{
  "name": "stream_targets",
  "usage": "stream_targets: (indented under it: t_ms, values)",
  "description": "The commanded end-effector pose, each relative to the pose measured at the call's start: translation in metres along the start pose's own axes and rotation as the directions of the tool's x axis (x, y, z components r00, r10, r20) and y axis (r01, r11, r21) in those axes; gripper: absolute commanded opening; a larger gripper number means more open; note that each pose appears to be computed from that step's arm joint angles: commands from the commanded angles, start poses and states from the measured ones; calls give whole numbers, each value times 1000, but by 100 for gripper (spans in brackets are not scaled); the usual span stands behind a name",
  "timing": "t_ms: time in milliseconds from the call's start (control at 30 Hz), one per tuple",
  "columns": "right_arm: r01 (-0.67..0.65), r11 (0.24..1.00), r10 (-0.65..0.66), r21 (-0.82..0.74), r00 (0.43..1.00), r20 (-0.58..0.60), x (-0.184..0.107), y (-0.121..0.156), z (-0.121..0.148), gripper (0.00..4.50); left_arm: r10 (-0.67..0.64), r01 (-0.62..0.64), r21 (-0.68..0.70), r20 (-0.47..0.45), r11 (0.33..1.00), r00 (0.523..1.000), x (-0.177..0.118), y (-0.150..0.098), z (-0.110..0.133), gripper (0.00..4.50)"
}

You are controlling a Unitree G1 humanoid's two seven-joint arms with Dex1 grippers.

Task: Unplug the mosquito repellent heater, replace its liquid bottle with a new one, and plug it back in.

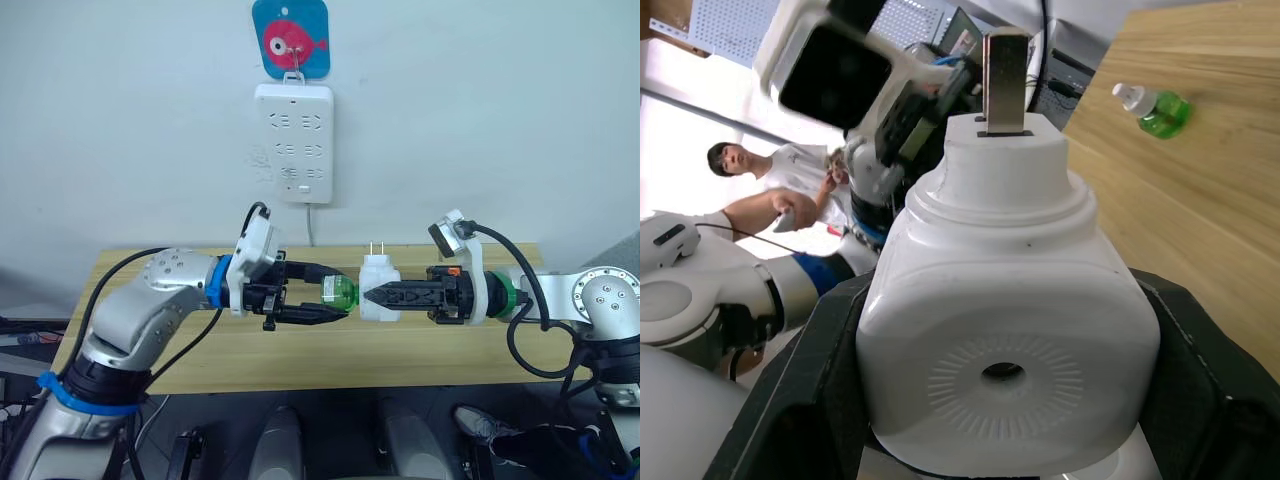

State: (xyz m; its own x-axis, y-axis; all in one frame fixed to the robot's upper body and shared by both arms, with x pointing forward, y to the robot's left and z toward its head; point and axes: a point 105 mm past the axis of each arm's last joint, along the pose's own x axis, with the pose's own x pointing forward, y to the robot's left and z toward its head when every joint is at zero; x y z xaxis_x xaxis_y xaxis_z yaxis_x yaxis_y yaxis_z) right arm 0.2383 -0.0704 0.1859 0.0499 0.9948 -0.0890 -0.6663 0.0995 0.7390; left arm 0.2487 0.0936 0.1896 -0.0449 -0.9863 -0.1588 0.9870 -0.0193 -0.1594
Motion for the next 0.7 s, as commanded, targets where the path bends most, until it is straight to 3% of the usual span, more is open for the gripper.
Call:
stream_targets:
  t_ms: [33, 267, 533, 700]
  values:
    - [14, 1000, -14, -18, 1000, 4, -9, 3, 2, 302, 8, -9, -222, -5, 975, 1000, -26, 0, 8, 222]
    - [16, 1000, -16, -22, 1000, -2, -9, 3, 0, 302, 15, -1, -467, 24, 884, 1000, -39, 5, 14, 222]
    - [15, 1000, -15, -22, 1000, 2, -9, 3, 0, 302, -11, 25, -508, 31, 861, 999, -38, -1, 14, 222]
    - [48, 998, -47, -28, 999, 5, -12, -2, 0, 302, 3, -8, -452, -12, 892, 1000, -43, -5, 6, 222]
